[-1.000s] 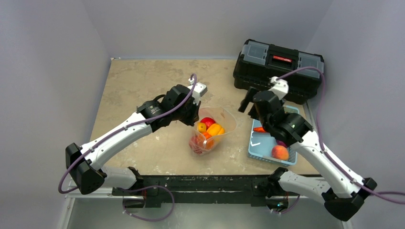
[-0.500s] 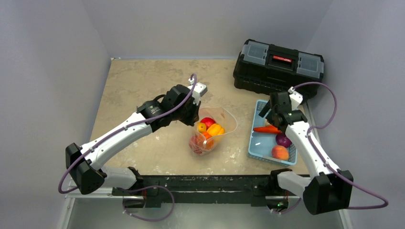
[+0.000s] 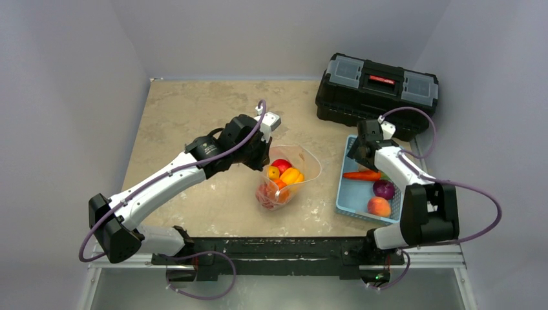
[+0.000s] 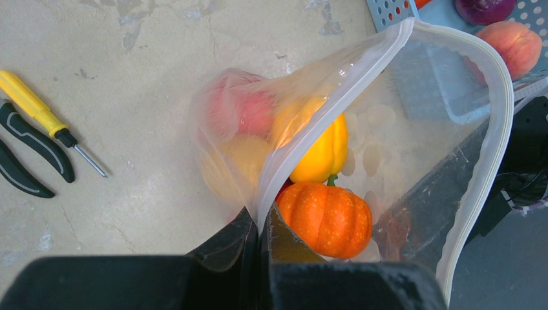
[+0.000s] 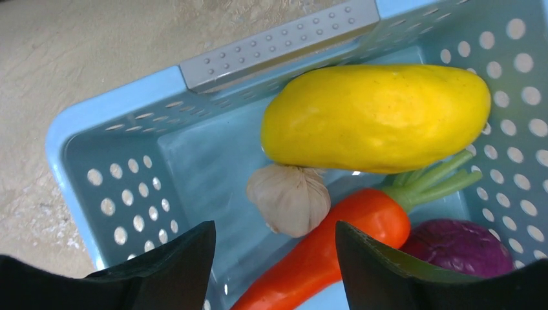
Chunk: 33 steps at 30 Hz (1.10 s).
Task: Place the food in the zip-top bag and seal the zipper
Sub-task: Pick up the fake vegetable from the bin.
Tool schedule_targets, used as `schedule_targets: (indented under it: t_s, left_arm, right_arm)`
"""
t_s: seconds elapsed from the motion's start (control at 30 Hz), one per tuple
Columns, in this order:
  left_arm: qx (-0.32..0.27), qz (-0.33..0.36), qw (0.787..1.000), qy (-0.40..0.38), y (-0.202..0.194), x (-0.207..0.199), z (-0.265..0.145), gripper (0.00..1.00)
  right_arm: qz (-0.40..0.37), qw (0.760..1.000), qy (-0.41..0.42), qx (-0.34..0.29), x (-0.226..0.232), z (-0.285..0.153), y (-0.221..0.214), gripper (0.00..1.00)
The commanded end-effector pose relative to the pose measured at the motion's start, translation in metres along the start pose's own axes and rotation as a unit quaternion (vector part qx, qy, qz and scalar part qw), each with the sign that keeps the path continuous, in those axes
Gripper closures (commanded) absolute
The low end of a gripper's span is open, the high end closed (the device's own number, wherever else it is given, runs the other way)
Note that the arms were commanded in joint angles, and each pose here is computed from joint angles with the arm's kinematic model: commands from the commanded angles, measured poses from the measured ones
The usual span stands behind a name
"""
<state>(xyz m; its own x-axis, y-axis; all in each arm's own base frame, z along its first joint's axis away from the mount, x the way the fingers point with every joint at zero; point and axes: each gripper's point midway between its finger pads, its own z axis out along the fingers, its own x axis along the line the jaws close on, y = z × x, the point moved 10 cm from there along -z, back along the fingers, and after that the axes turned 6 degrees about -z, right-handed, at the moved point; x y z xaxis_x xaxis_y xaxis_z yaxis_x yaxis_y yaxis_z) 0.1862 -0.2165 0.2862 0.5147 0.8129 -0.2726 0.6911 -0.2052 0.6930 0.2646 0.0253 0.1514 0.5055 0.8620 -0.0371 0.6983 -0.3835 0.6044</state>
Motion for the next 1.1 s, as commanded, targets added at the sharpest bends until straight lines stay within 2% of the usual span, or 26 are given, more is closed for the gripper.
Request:
schedule_targets:
  t_s: [0.0, 0.07, 0.2, 0.37, 0.5, 0.83, 0.9, 1.07]
  left_arm:
    - [-0.017, -0.005, 1.0, -0.019, 0.007, -0.006, -0.005, 1.0]
    - [-0.015, -0.006, 1.0, -0.023, 0.006, -0.007, -0.003, 1.0]
    - [-0.011, -0.006, 1.0, -0.024, 0.006, -0.007, -0.001, 1.0]
    - [-0.012, -0.002, 1.0, -0.008, 0.006, -0.004, -0.001, 1.0]
    - [-0.012, -0.003, 1.0, -0.013, 0.006, -0.005, -0.002, 1.0]
    - [-0.009, -0.003, 1.0, -0.013, 0.006, -0.006, 0.0, 1.0]
    - [-0.008, -0.003, 1.0, -0.016, 0.006, -0.006, 0.0, 1.0]
    - [-0.008, -0.004, 1.0, -0.021, 0.006, -0.007, 0.0, 1.0]
  right_arm:
    - [0.006, 1.0, 0.007, -0.022, 0.008, 0.014, 0.013, 0.34]
    - [0.004, 1.0, 0.007, -0.016, 0.011, 0.02, 0.012, 0.35]
    - [-0.001, 1.0, 0.006, -0.008, 0.015, 0.03, 0.008, 0.43]
    - [-0.006, 1.0, -0.004, 0.013, 0.016, 0.041, 0.001, 0.44]
    - [-0.001, 1.0, 0.001, 0.024, 0.015, 0.041, -0.005, 0.56]
    - [0.013, 0.999, 0.019, -0.027, 0.002, -0.007, 0.016, 0.87]
    - [0.017, 0.999, 0.04, -0.028, 0.002, -0.016, 0.017, 0.91]
    - [-0.003, 0.996, 0.073, -0.041, -0.005, -0.039, 0.021, 0.93]
